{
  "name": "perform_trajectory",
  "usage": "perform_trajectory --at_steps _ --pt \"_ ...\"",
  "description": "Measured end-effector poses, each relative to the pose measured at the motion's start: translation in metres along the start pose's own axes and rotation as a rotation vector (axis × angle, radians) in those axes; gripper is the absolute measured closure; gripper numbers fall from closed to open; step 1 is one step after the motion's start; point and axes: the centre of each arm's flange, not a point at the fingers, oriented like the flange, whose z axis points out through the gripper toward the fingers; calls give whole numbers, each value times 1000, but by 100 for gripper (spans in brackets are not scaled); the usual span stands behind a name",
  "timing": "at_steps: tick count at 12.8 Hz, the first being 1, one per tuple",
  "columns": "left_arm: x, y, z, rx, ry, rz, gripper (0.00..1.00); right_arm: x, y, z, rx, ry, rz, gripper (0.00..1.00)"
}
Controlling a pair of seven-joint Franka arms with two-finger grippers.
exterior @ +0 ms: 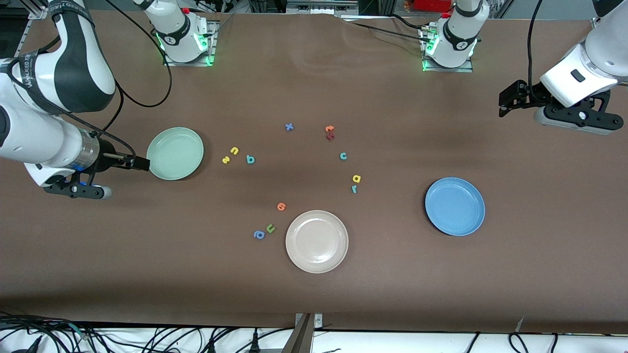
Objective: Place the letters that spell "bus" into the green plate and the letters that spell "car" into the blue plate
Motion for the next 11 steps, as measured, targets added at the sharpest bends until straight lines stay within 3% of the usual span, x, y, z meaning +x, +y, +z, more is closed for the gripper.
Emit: perform_trajectory --at_steps 11 --pt "-3 0 2 -2 -28 -1 0 -1 0 2 -3 -9 -1 0"
